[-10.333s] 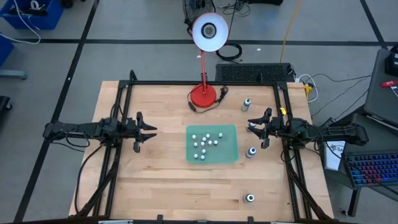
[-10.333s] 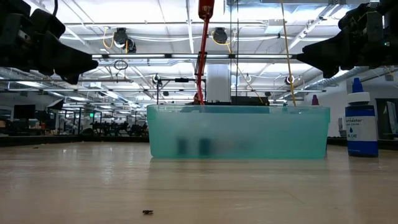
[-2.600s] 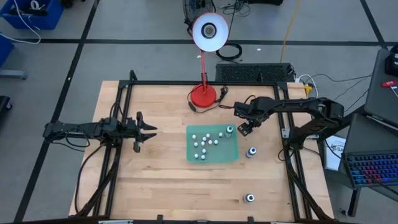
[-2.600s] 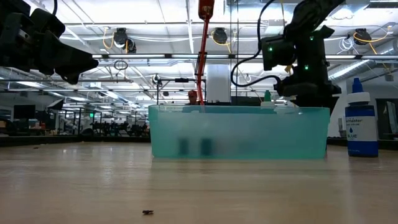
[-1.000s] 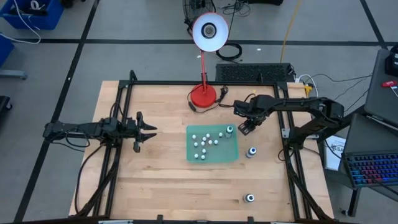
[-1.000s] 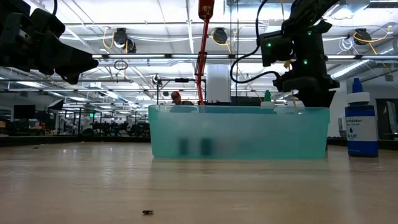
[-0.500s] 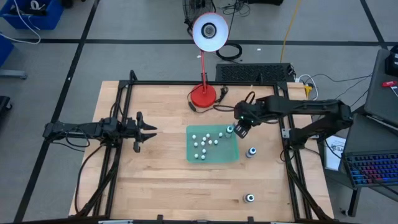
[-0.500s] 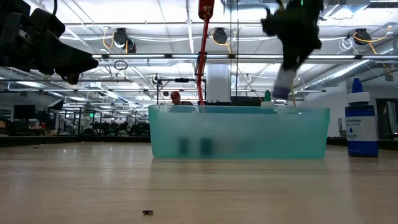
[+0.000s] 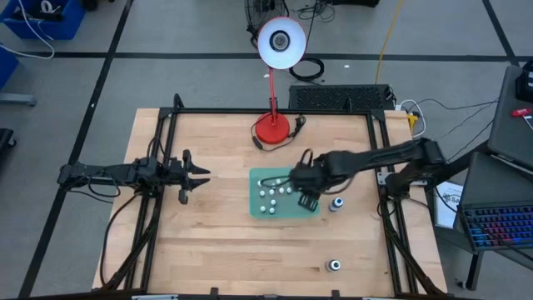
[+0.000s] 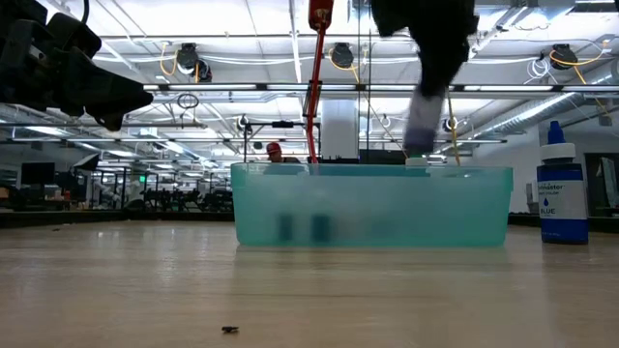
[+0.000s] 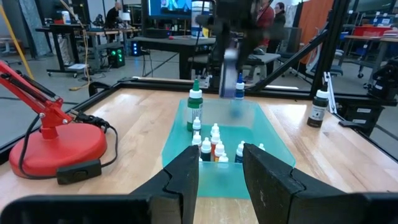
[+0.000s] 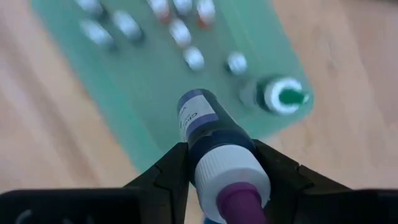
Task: Pick & Place food coloring
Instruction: Put the big purple food coloring bottle into the green bin
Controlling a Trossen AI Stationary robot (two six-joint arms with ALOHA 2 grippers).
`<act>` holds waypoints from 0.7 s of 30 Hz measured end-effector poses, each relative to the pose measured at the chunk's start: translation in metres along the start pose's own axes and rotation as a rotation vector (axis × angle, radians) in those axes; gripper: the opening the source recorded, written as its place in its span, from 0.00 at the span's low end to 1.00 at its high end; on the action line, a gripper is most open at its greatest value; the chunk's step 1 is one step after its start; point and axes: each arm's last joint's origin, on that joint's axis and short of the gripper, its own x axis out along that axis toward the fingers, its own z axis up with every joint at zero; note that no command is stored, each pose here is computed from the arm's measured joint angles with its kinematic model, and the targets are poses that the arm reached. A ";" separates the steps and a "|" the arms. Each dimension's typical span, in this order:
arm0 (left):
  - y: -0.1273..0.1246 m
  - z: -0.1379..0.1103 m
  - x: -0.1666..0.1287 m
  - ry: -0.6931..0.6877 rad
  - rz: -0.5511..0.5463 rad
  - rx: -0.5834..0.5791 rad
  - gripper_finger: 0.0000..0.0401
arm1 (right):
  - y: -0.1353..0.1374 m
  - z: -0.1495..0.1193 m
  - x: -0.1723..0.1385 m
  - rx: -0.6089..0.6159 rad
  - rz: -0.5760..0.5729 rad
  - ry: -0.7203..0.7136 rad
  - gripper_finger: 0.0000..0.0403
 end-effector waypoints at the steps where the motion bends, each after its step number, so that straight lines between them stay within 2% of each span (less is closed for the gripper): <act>1: 0.000 0.000 0.000 0.000 0.000 0.000 0.32 | 0.002 0.000 0.009 -0.009 -0.032 0.047 0.32; 4: 0.000 0.000 0.000 0.000 0.000 0.000 0.32 | 0.008 0.002 0.031 -0.027 -0.097 0.145 0.32; 11: 0.000 0.000 0.000 -0.001 0.000 0.000 0.32 | 0.017 0.008 0.061 -0.070 -0.141 0.220 0.32; 21: 0.000 0.000 0.000 0.000 0.000 0.000 0.32 | 0.014 0.009 0.080 -0.064 -0.125 0.197 0.32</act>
